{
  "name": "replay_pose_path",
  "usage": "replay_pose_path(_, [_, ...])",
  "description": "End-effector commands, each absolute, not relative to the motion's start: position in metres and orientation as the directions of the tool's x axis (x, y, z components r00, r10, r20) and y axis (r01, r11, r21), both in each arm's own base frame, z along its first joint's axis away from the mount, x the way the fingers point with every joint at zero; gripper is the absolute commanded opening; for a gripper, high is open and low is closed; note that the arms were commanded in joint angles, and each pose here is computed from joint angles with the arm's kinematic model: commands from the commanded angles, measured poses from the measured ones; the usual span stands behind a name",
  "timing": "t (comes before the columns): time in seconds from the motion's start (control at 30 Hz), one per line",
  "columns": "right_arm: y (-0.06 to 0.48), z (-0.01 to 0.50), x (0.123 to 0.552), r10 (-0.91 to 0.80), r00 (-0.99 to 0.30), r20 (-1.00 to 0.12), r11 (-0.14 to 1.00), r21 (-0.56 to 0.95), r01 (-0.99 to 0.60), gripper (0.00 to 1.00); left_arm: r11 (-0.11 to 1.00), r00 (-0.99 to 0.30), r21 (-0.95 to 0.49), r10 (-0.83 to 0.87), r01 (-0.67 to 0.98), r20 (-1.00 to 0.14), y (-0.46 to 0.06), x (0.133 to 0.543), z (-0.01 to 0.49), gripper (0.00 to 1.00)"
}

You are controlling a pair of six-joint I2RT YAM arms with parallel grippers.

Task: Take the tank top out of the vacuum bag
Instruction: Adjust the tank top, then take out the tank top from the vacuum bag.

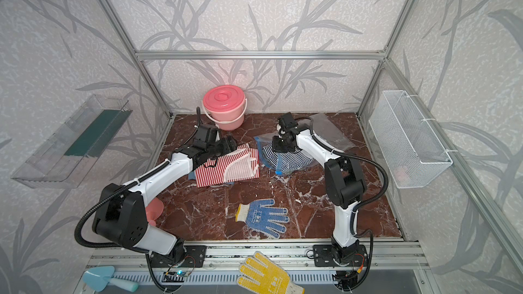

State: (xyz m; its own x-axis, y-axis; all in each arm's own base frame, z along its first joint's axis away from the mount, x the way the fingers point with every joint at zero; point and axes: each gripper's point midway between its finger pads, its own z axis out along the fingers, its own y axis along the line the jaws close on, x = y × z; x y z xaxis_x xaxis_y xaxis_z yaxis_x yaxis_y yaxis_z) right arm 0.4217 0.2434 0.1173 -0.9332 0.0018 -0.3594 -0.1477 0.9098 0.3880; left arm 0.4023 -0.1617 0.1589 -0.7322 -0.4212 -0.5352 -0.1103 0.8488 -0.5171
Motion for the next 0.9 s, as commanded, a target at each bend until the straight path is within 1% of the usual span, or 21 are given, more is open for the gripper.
replay_pose_path(0.0, [0.252, 0.129, 0.429, 0.03, -0.933, -0.359, 0.886, 0.441, -0.141, 0.0, 0.804, -0.703, -0.589, -0.467, -0.084, -0.536, -0.174, 0.403, 0.169, 0.84])
replay_pose_path(0.27, [0.26, 0.134, 0.432, 0.053, -0.935, -0.352, 0.858, 0.495, -0.137, 0.0, 0.74, -0.722, -0.669, -0.498, -0.066, -0.48, -0.195, 0.401, 0.157, 0.84])
replay_pose_path(0.4, [0.262, 0.136, 0.433, 0.059, -0.934, -0.352, 0.852, 0.505, -0.136, 0.0, 0.725, -0.707, -0.686, -0.518, -0.064, -0.482, -0.201, 0.401, 0.157, 0.83])
replay_pose_path(0.6, [0.269, 0.136, 0.433, 0.073, -0.938, -0.339, 0.828, 0.545, -0.133, 0.0, 0.707, -0.726, -0.702, -0.526, -0.084, -0.443, -0.212, 0.405, 0.15, 0.81])
replay_pose_path(0.73, [0.271, 0.137, 0.436, 0.078, -0.936, -0.342, 0.823, 0.552, -0.133, 0.0, 0.687, -0.732, -0.723, -0.529, -0.073, -0.43, -0.225, 0.408, 0.148, 0.75])
replay_pose_path(0.8, [0.272, 0.141, 0.438, 0.079, -0.933, -0.35, 0.821, 0.554, -0.138, 0.0, 0.693, -0.743, -0.717, -0.518, -0.074, -0.424, -0.232, 0.408, 0.144, 0.75])
replay_pose_path(0.87, [0.273, 0.145, 0.44, 0.082, -0.929, -0.361, 0.819, 0.555, -0.143, 0.0, 0.697, -0.754, -0.713, -0.508, -0.076, -0.416, -0.237, 0.409, 0.14, 0.71])
